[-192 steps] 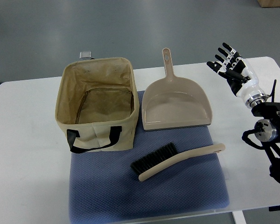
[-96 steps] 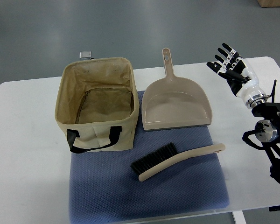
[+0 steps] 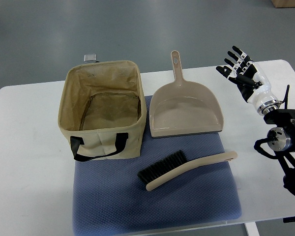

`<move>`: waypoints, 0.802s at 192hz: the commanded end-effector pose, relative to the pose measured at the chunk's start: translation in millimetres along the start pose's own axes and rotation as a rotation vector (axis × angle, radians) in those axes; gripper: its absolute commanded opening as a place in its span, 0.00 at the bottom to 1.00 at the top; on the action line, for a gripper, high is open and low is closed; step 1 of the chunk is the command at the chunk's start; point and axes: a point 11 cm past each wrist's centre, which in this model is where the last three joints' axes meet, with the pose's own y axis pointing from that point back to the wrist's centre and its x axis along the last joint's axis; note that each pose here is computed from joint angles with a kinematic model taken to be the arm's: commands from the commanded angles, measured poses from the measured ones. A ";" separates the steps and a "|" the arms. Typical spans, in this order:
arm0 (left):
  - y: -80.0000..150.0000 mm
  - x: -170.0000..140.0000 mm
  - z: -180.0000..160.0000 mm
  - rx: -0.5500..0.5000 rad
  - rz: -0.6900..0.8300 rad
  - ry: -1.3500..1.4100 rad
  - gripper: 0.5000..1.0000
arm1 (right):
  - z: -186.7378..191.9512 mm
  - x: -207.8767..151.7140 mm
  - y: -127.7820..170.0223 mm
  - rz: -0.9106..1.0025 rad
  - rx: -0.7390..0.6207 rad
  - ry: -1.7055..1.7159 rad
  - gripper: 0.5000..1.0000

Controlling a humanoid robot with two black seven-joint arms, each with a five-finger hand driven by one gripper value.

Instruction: Put pink broom in yellow bag with right hand

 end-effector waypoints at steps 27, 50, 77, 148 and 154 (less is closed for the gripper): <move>0.0 0.0 0.0 0.000 0.000 0.000 1.00 | 2.5 -3.4 0.6 -0.026 -0.012 0.026 0.86; 0.0 0.0 0.0 0.000 0.000 0.000 1.00 | 4.0 -7.3 1.4 -0.065 -0.019 0.070 0.86; 0.0 0.0 0.0 0.000 0.000 0.000 1.00 | 6.1 -12.2 3.3 -0.116 -0.020 0.123 0.86; 0.0 0.0 0.0 0.000 0.000 0.000 1.00 | 2.8 -19.5 11.6 -0.264 -0.018 0.392 0.86; 0.0 0.0 0.0 0.000 0.000 0.000 1.00 | 2.3 -20.2 12.2 -0.272 -0.017 0.409 0.86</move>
